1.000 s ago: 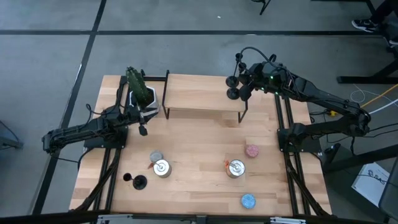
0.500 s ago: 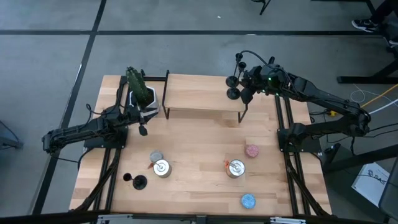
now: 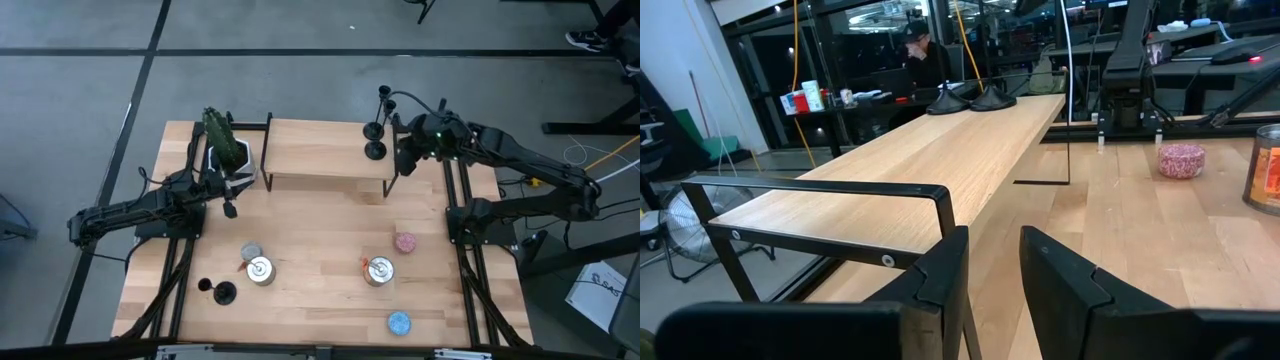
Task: Pick & Place candle stick holders
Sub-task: Align the black candle holder with the other black candle holders on the shelf
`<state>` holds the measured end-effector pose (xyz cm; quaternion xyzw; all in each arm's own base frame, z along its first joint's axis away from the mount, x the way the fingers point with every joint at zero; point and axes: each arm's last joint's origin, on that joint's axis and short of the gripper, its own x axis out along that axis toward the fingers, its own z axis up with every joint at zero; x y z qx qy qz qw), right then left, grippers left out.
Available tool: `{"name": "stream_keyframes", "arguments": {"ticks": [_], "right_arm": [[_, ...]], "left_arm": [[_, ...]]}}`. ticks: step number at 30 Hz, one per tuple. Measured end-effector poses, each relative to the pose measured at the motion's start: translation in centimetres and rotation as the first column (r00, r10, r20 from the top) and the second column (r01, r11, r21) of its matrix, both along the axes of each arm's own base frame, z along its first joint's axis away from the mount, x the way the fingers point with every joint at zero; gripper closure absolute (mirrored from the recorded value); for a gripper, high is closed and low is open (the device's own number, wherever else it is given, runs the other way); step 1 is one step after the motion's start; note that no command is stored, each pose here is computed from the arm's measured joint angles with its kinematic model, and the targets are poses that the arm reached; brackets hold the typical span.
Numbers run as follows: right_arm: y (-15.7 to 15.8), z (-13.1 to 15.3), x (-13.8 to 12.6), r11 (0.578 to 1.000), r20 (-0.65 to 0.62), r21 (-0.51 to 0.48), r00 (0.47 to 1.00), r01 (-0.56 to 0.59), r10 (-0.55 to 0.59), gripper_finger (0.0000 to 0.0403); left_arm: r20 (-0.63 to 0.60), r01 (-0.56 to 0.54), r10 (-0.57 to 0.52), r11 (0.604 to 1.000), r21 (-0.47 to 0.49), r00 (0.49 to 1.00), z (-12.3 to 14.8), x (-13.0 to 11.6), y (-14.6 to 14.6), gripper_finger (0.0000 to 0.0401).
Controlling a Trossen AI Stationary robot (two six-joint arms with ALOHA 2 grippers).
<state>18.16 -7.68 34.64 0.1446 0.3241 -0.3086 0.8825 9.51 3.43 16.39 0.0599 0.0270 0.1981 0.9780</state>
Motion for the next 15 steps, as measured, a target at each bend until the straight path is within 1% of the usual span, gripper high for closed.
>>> {"name": "stream_keyframes", "arguments": {"ticks": [3,6,11,15], "right_arm": [[0.7,0.0,-0.1,1.000,-0.008,0.016,1.000,-0.025,0.025,0.0324],[1.6,0.0,-0.1,0.995,-0.010,0.042,0.996,-0.086,0.087,0.0324],[3.2,0.0,0.1,0.973,0.008,0.092,0.977,-0.213,0.213,0.0324],[4.5,0.0,0.4,0.954,0.022,0.115,0.961,-0.275,0.274,0.0324]], "left_arm": [[0.000,0.000,0.000,1.000,0.000,1.000,0.0,0.0,0.0,0.0313],[-0.001,0.000,0.000,1.000,0.000,1.000,0.0,0.0,0.0,0.0313],[0.000,0.000,0.000,1.000,0.000,1.000,0.0,0.0,0.0,0.0313],[0.000,0.001,-0.001,1.000,0.000,1.000,0.0,0.0,0.0,0.0313]]}}
